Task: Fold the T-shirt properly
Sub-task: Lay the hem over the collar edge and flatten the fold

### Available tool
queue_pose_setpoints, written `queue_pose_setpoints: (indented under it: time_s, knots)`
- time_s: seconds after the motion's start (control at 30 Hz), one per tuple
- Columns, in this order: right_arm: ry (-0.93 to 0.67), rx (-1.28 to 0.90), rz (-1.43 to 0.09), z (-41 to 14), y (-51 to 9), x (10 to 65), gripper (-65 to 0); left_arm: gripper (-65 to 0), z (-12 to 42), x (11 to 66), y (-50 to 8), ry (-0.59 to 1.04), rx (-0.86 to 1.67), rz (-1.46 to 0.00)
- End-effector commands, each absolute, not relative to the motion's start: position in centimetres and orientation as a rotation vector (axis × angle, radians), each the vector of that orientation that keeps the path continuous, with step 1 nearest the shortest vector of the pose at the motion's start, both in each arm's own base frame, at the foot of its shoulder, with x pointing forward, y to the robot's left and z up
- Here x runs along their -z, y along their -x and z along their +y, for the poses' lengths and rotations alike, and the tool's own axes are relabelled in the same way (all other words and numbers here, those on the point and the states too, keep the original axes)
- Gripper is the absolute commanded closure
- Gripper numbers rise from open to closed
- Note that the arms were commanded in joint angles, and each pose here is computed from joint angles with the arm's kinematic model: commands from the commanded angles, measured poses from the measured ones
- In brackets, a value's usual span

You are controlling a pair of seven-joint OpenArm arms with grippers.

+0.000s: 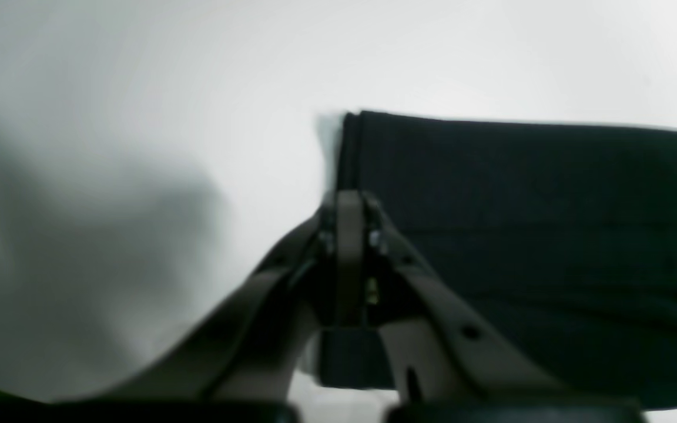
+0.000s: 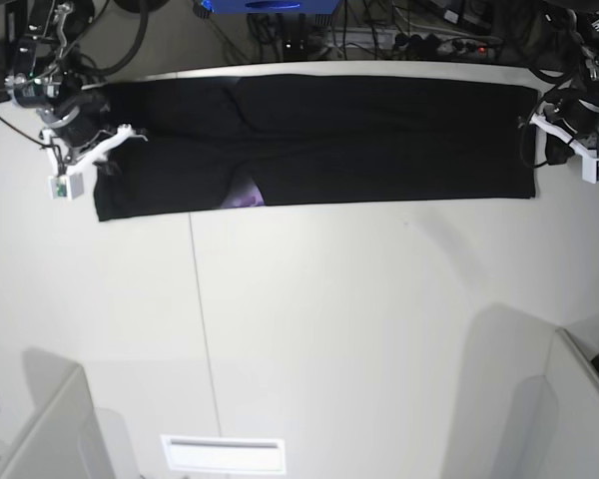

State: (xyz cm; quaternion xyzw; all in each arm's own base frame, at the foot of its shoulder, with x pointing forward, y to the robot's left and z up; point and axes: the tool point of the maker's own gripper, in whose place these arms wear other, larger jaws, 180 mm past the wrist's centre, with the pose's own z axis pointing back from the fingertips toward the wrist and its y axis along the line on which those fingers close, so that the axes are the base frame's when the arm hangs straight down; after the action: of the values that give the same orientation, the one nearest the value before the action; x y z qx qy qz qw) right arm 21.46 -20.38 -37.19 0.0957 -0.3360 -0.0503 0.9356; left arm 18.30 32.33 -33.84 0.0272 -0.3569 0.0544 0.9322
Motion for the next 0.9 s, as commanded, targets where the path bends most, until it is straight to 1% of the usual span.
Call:
queue_pose_setpoints:
  time_s: [0.0, 0.13, 0.3, 0.47, 0.67, 0.87]
  knots:
    - [-0.190, 0.091, -0.710, -20.5, -21.8, 36.8, 0.0, 0.0, 31.9, 32.9, -19.3, -0.046, -0.088, -0.776]
    - [-0.198, 0.097, -0.685, -20.4, -21.8, 37.7, 0.0, 0.0, 30.8, 34.6, -19.3, 0.000, -0.085, -0.740]
    - [-0.203, 0.139, -0.619, -21.1, -21.2, 40.2, 0.0, 0.0, 30.7, 36.3, -19.2, 0.041, -0.157, -0.772]
    - [-0.209, 0.167, -0.582, -21.6, -21.1, 41.7, 0.0, 0.0, 31.4, 38.9, -18.3, 0.064, -0.222, -0.716]
    - [-0.220, 0.198, -0.555, -21.9, -21.8, 43.1, 0.0, 0.0, 32.8, 41.5, -17.7, -0.032, -0.217, -0.619]
    - [-0.231, 0.219, -0.561, -22.2, -23.4, 43.5, 0.0, 0.0, 33.1, 42.0, -19.6, -0.072, -0.218, -0.612]
